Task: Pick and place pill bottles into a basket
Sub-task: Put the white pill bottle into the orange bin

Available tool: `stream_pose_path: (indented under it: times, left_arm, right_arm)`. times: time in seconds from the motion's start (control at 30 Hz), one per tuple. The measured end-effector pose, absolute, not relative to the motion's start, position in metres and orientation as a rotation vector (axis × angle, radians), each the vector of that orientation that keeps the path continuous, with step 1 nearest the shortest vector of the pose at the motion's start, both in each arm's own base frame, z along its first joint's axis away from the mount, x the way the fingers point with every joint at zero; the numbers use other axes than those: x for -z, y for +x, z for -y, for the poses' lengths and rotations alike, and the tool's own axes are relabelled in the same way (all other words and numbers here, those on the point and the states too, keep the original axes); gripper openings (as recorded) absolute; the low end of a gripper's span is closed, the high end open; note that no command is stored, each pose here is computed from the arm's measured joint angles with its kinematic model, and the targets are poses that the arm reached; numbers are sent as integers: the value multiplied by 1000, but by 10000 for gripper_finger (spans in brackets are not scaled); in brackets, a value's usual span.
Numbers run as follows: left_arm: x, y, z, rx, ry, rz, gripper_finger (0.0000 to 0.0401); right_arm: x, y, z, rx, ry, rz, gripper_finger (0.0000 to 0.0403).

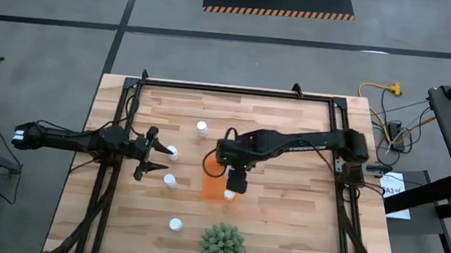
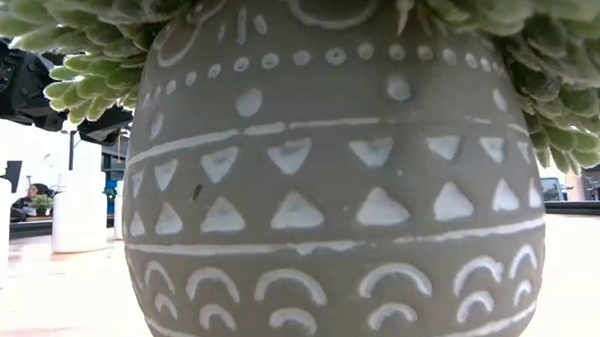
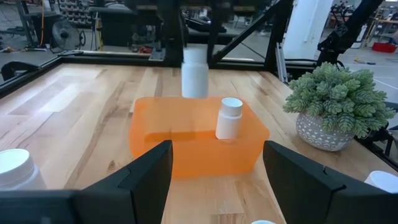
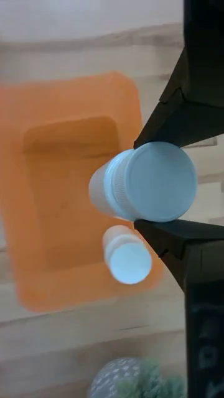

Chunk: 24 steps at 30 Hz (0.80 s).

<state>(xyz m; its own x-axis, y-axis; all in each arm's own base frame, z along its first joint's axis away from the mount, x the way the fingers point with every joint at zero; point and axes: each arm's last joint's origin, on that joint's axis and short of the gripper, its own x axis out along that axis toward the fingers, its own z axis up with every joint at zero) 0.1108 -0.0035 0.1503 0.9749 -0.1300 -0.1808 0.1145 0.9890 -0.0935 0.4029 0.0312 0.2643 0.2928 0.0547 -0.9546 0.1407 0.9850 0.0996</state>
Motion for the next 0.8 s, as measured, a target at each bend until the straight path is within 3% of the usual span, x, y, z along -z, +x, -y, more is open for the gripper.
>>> stream_pose_path:
  times: [0.37, 0.8]
  left_arm:
    - [-150, 111, 3, 123, -83, -193, 233]
    - [-150, 111, 4, 123, -83, -194, 233]
  right_arm:
    - [-244, 439, -41, -25, 37, -1388, 151]
    - [-215, 434, -41, -17, -10, -1458, 151]
